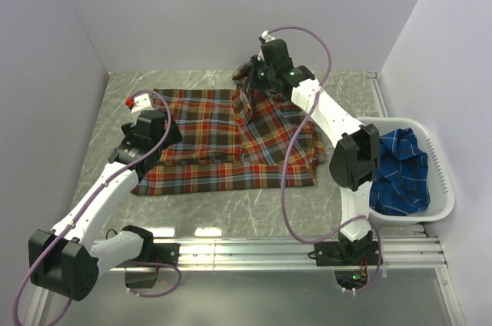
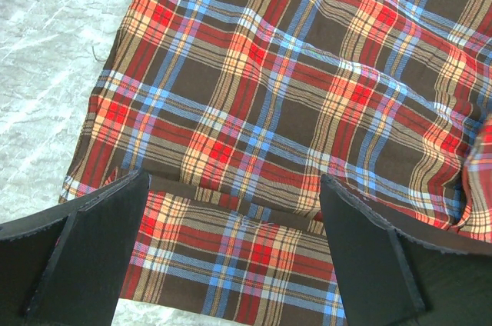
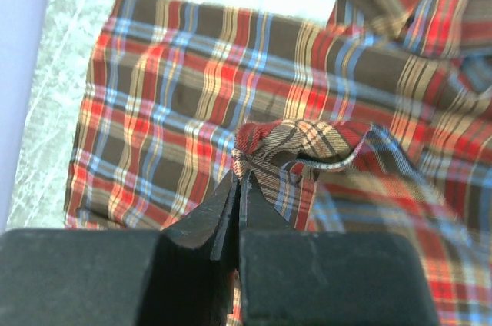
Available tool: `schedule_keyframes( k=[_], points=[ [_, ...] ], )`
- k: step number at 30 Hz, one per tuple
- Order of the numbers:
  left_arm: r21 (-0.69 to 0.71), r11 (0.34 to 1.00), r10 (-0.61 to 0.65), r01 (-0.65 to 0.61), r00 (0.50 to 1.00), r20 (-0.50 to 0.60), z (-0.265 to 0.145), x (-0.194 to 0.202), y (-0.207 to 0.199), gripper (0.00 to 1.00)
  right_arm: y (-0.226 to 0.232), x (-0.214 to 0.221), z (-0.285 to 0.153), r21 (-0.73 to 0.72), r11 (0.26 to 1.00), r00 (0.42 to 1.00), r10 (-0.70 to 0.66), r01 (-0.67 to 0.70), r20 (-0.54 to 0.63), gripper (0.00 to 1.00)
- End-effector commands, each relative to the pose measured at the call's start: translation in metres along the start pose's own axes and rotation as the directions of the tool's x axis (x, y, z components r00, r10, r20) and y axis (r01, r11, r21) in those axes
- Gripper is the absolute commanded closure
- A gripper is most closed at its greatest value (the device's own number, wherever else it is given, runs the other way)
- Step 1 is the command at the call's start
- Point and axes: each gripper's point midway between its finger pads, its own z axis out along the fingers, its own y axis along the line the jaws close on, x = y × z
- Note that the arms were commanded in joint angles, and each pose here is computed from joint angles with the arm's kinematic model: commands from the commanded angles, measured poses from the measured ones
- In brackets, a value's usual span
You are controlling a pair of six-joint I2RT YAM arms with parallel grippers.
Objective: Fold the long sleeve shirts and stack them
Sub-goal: Fold the shirt
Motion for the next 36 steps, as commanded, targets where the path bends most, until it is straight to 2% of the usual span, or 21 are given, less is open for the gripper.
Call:
schedule_keyframes(
  k=[1, 8, 10, 14, 16, 27, 31, 34, 35, 36],
  points=[
    [0.025, 1.000, -0.013, 0.012, 1.000, 0.026, -0.002, -0.013, -0.006, 0.01, 0.001, 0.009, -0.012, 0.024, 0.996, 0.996, 0.089, -0.089, -0.010, 1.00],
    [0.034, 0.999, -0.010, 0.010, 1.000, 0.014, -0.001, -0.011, -0.009, 0.01, 0.004, 0.049, -0.043, 0.044, 0.966, 0.963, 0.259, -0.257, -0.069, 1.00],
    [0.035, 0.999, -0.011, 0.010, 1.000, 0.010, -0.001, -0.011, -0.010, 0.01, 0.018, 0.052, -0.056, 0.009, 0.953, 0.949, 0.304, -0.304, -0.078, 1.00],
    [0.034, 0.999, -0.012, 0.012, 1.000, 0.009, -0.001, -0.011, -0.009, 0.01, 0.041, 0.080, -0.066, -0.055, 0.913, 0.903, 0.389, -0.404, -0.183, 1.00],
    [0.032, 0.999, -0.012, 0.012, 1.000, 0.010, -0.002, -0.011, -0.008, 0.01, 0.068, 0.088, -0.076, -0.133, 0.882, 0.878, 0.416, -0.453, -0.237, 1.00],
    [0.030, 0.999, -0.023, 0.022, 1.000, 0.021, -0.005, -0.014, -0.006, 0.01, 0.152, 0.140, -0.084, -0.239, 0.784, 0.796, 0.462, -0.573, -0.391, 1.00],
    [0.020, 1.000, -0.022, 0.022, 1.000, 0.020, -0.005, -0.013, -0.004, 0.01, 0.176, 0.163, -0.075, -0.244, 0.799, 0.794, 0.409, -0.550, -0.449, 1.00],
    [0.016, 1.000, -0.022, 0.022, 1.000, 0.019, -0.005, -0.013, -0.003, 0.01, 0.186, 0.196, -0.069, -0.226, 0.835, 0.789, 0.336, -0.502, -0.514, 0.87],
    [0.014, 1.000, -0.022, 0.022, 1.000, 0.020, -0.005, -0.013, -0.003, 0.01, 0.186, 0.207, -0.065, -0.218, 0.846, 0.784, 0.314, -0.487, -0.535, 0.74],
    [0.012, 1.000, -0.026, 0.025, 1.000, 0.018, -0.005, -0.013, -0.003, 0.01, 0.185, 0.214, -0.065, -0.226, 0.862, 0.794, 0.277, -0.454, -0.542, 0.69]
  ],
)
